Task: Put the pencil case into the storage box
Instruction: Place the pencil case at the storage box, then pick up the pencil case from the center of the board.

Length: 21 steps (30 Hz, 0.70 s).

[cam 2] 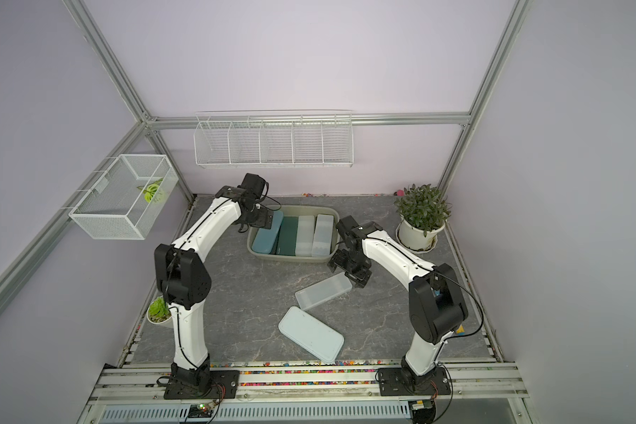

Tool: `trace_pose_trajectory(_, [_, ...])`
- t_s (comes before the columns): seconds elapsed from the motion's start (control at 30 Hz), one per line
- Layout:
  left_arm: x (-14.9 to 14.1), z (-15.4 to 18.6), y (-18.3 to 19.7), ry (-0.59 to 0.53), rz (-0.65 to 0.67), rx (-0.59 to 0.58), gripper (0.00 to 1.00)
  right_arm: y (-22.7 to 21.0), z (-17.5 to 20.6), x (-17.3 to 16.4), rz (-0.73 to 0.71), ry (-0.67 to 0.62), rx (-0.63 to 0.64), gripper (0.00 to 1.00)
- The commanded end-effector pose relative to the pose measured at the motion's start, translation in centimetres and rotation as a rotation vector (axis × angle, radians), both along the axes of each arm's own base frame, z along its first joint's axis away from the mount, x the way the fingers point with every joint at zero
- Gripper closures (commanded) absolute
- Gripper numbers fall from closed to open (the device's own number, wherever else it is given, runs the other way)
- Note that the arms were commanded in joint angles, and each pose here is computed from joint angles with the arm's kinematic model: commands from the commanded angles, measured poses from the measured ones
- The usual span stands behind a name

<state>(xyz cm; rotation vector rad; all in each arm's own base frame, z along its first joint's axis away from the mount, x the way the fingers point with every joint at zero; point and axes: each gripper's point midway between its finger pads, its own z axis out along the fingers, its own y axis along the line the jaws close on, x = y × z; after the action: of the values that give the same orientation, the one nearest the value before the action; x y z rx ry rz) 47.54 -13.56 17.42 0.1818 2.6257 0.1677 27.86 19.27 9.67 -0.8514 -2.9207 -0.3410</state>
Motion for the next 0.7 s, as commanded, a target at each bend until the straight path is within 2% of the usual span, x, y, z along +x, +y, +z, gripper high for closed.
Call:
trace_pose_trajectory(0.0, [-0.9,3.4,0.6,-0.098,0.052,-0.046,0.02,0.6,0.2,-1.2,-0.168,0.069,0.067,0.07])
trace_pose_trajectory(0.17, [-3.7,4.0,2.3,-0.104,0.092,-0.056,0.01,1.3,-1.1,-1.8,-0.26,0.098,0.075,0.05])
trace_pose_trajectory(0.33, [-6.1,3.9,4.5,-0.09,0.14,-0.055,0.01,3.5,-1.9,-1.5,-0.268,0.104,0.067,0.02])
trace_pose_trajectory(0.67, [-8.7,3.6,7.7,-0.074,0.197,-0.034,0.01,5.6,-4.1,-1.2,-0.291,0.137,0.057,0.01])
